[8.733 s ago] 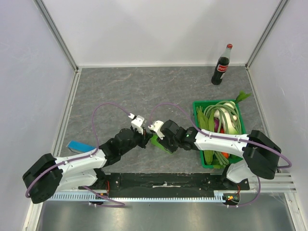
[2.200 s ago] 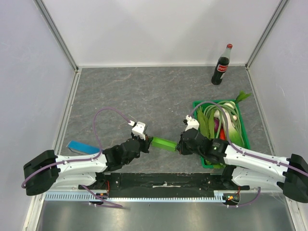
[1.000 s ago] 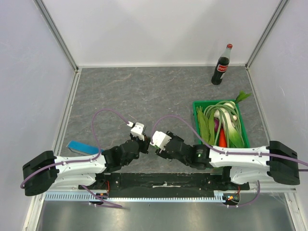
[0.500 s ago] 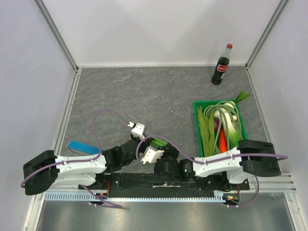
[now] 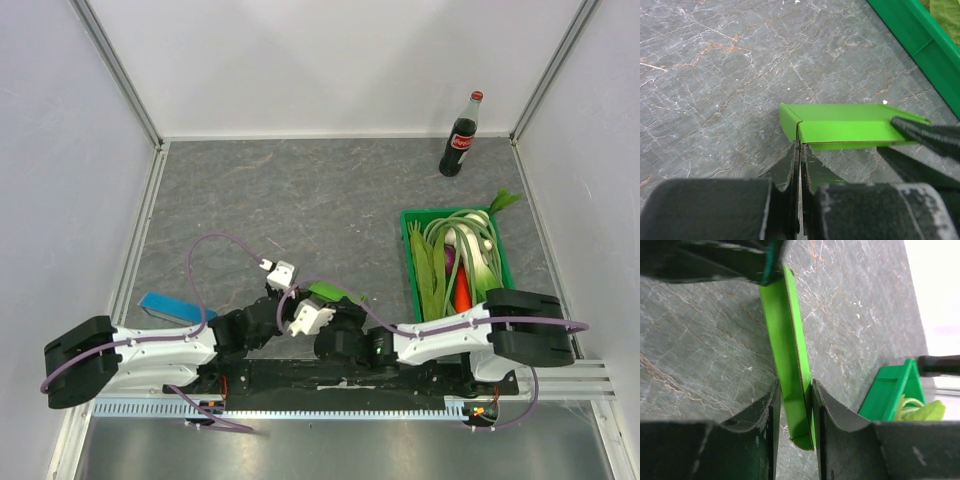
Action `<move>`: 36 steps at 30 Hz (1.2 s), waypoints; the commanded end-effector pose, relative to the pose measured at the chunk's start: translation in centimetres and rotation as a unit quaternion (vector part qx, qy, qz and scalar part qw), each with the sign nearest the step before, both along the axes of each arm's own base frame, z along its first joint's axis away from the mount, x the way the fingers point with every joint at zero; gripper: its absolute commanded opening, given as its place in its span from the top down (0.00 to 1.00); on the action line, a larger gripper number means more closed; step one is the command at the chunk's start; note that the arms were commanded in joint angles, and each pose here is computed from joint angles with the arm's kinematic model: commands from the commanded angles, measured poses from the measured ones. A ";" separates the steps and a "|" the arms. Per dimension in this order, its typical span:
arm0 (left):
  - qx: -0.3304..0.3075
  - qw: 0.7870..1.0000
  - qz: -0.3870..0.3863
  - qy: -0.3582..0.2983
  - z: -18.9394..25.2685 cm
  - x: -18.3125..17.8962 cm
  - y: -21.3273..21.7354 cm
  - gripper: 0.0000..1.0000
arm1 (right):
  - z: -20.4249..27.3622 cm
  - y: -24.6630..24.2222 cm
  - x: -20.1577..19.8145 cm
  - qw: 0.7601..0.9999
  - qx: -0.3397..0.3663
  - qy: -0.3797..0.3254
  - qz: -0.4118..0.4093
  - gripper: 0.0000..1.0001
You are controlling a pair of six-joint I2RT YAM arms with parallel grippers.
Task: Fold the paper box
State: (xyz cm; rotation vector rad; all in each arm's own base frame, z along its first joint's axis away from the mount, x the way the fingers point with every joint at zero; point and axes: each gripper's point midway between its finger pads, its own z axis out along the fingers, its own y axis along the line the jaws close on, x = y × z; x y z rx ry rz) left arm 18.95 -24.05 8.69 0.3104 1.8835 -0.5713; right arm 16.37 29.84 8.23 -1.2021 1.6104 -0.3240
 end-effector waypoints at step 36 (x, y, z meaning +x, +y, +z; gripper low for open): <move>-0.133 0.975 -0.107 0.144 4.3 5.3 -2.1 0.05 | -1.4 -7.0 9.2 0.787 0.312 0.503 -0.175 0.18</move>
